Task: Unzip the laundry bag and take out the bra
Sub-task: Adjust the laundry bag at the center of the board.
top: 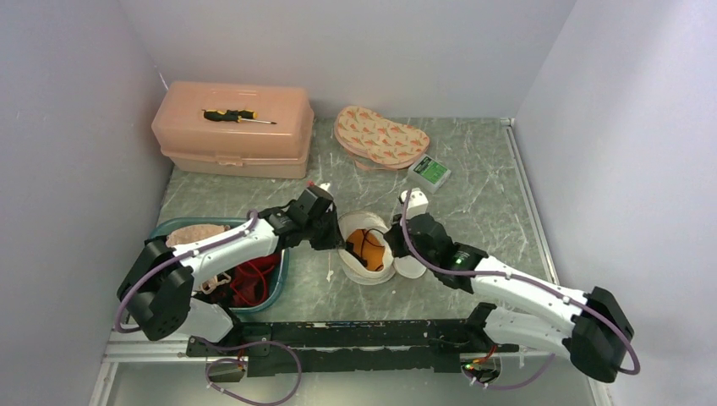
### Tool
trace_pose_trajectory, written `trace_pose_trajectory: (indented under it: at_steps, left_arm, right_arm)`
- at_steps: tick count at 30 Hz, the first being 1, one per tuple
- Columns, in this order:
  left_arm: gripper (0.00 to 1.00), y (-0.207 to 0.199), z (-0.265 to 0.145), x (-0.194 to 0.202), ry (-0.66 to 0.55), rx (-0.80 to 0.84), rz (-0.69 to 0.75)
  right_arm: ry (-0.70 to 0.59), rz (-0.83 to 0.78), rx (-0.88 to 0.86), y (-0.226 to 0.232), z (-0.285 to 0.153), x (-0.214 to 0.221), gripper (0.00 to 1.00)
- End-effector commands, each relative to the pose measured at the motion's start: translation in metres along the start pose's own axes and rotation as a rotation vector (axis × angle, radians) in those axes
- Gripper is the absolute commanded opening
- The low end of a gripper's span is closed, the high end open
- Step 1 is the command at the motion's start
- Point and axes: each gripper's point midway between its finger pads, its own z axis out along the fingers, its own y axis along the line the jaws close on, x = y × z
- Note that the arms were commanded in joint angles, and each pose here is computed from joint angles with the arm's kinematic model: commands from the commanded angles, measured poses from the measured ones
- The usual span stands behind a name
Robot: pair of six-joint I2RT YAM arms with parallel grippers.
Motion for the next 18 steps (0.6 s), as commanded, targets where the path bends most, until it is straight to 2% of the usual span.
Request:
trace_pose_trajectory:
  at_steps: [1, 6, 8, 10, 14, 18]
  left_arm:
    - [0.03, -0.021, -0.013, -0.036, -0.103, 0.012, 0.085]
    - [0.03, -0.039, -0.048, -0.091, -0.29, -0.033, 0.201]
    - [0.03, -0.038, -0.054, -0.096, -0.321, -0.04, 0.211]
    - [0.03, -0.029, -0.049, -0.088, -0.302, -0.06, 0.198]
    - [0.03, 0.0, -0.024, -0.054, -0.19, -0.115, 0.144]
    - [0.1, 0.038, -0.004, -0.021, -0.088, -0.219, 0.106]
  right_arm:
    - [-0.127, -0.039, 0.061, -0.01, -0.015, -0.031, 0.0]
    - [-0.313, -0.079, 0.076, -0.005, -0.041, -0.086, 0.0]
    - [-0.322, -0.087, 0.074, -0.005, -0.042, -0.088, 0.0]
    - [-0.279, -0.08, 0.079, -0.007, -0.036, -0.073, 0.0]
    - [-0.188, -0.029, 0.072, -0.013, -0.021, -0.027, 0.0]
    - [-0.149, 0.015, 0.066, -0.013, -0.014, -0.004, 0.0]
